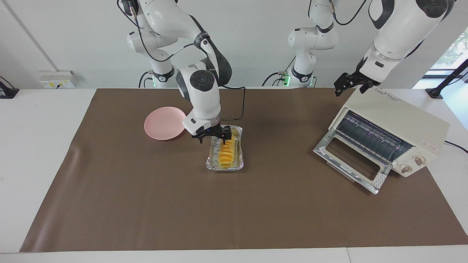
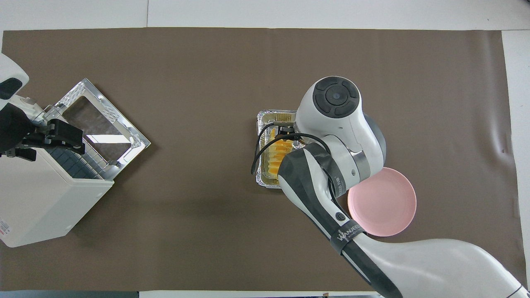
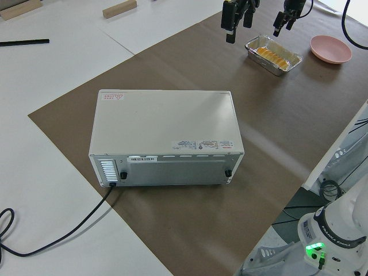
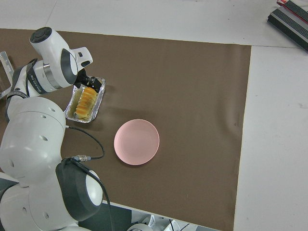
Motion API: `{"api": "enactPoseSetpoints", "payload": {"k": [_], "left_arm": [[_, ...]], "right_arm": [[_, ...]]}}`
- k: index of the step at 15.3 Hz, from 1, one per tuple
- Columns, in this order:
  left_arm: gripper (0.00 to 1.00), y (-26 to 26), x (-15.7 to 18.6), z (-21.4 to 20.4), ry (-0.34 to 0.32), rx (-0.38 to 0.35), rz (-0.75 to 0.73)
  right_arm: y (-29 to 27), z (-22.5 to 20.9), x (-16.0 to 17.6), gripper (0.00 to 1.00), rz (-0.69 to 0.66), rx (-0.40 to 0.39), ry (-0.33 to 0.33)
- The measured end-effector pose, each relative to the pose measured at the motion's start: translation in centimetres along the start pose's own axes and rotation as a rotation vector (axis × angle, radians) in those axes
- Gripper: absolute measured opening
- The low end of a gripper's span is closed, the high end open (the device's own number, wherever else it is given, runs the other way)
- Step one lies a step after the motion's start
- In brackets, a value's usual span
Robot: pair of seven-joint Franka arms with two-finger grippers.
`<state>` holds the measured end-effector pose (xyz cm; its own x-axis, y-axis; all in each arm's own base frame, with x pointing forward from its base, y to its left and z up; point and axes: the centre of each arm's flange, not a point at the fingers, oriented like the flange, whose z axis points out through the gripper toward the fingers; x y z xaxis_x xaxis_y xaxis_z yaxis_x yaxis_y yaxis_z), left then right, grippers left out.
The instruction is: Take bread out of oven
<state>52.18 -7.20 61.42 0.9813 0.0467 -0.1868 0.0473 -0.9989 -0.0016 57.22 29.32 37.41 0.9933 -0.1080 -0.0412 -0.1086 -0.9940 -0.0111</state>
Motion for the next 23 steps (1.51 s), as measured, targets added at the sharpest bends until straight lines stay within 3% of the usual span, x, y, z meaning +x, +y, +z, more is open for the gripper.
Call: {"api": "enactPoseSetpoints", "payload": {"k": [5,13,22,23], "left_arm": [[1.0,1.0,-0.2,0.7,-0.014,0.006,0.018],[1.0,0.9,-0.2,0.6,-0.011,0.006,0.016],[1.0,0.4,-0.3,0.3,-0.006,0.003,0.009],[1.0,0.2,-0.2,0.3,-0.005,0.002,0.005]], "right_arm": [[1.0,2.3,-0.5,1.0,0.009,-0.027,-0.039],[2.2,5.5,-2.2,0.97,0.011,-0.034,-0.048],[1.9,5.7,-2.5,0.07,0.023,0.008,0.016],[1.8,5.6,-2.5,0.02,0.02,0.011,0.021]]}}
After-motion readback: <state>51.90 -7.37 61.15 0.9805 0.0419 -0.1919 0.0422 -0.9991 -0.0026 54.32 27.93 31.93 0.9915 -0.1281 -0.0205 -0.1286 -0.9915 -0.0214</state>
